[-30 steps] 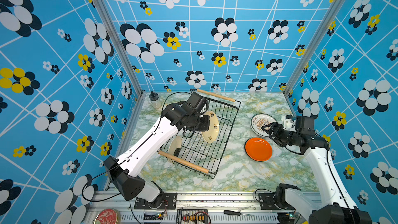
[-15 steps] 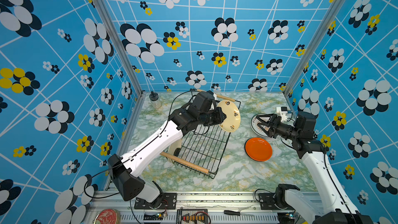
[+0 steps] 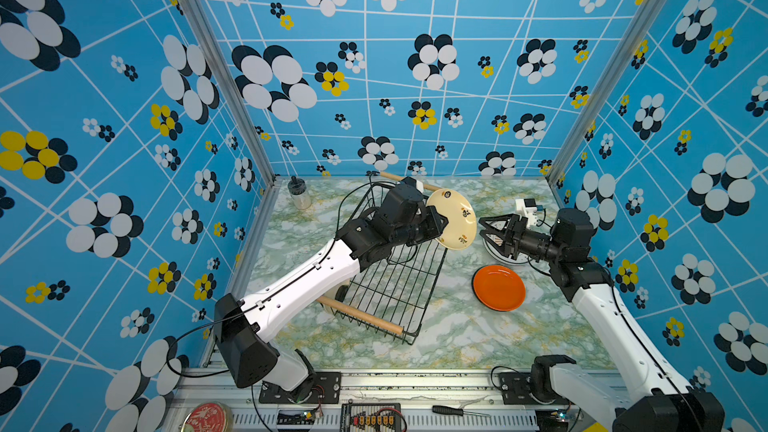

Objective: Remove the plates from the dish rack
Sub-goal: 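Hold the cream plate up with the left gripper while the right grasps its rim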

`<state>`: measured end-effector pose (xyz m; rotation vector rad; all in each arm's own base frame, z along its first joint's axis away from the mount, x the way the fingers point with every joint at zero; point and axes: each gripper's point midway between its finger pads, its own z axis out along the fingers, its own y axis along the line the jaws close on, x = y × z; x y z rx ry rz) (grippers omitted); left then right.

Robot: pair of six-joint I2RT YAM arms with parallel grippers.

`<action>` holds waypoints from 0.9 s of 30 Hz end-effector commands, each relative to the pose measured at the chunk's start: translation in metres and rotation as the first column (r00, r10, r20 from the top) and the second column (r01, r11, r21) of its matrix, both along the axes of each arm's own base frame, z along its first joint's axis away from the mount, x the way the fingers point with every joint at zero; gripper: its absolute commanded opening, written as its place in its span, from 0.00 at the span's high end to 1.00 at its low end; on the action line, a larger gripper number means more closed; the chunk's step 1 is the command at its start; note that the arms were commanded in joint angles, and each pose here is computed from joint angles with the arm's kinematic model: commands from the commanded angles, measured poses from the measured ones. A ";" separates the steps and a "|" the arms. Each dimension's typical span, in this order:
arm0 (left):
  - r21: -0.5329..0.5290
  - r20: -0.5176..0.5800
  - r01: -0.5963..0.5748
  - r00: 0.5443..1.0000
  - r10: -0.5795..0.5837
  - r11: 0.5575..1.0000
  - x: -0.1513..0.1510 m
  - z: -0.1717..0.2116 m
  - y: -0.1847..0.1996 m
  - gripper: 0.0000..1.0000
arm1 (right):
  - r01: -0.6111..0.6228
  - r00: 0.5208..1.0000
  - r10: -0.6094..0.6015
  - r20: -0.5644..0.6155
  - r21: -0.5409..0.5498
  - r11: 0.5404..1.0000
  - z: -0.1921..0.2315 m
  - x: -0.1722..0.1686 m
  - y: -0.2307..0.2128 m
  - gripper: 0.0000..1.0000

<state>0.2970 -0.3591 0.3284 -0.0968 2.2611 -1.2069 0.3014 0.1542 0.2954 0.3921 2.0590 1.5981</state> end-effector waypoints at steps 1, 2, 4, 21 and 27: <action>-0.090 0.029 -0.004 1.000 0.006 0.996 0.000 0.020 -0.006 1.00 | -0.005 0.998 0.004 0.066 0.014 1.000 0.021 0.008 0.007 0.45; -0.095 0.027 -0.008 1.000 0.011 0.995 -0.001 0.020 -0.006 1.00 | -0.010 0.998 0.009 0.069 0.017 1.000 0.022 0.008 0.009 0.45; -0.107 0.022 -0.007 1.000 0.010 0.994 -0.001 0.019 -0.009 1.00 | -0.009 0.997 0.007 0.073 0.021 1.000 0.024 0.011 0.011 0.47; -0.195 -0.017 0.001 1.000 -0.005 0.981 0.001 0.013 -0.028 0.95 | -0.084 0.991 0.076 0.108 0.070 0.994 0.039 0.013 0.038 0.72; -0.197 -0.019 0.026 0.999 -0.031 0.980 0.002 0.012 -0.037 0.90 | -0.088 0.990 0.078 0.114 0.084 0.993 0.043 0.013 0.039 0.81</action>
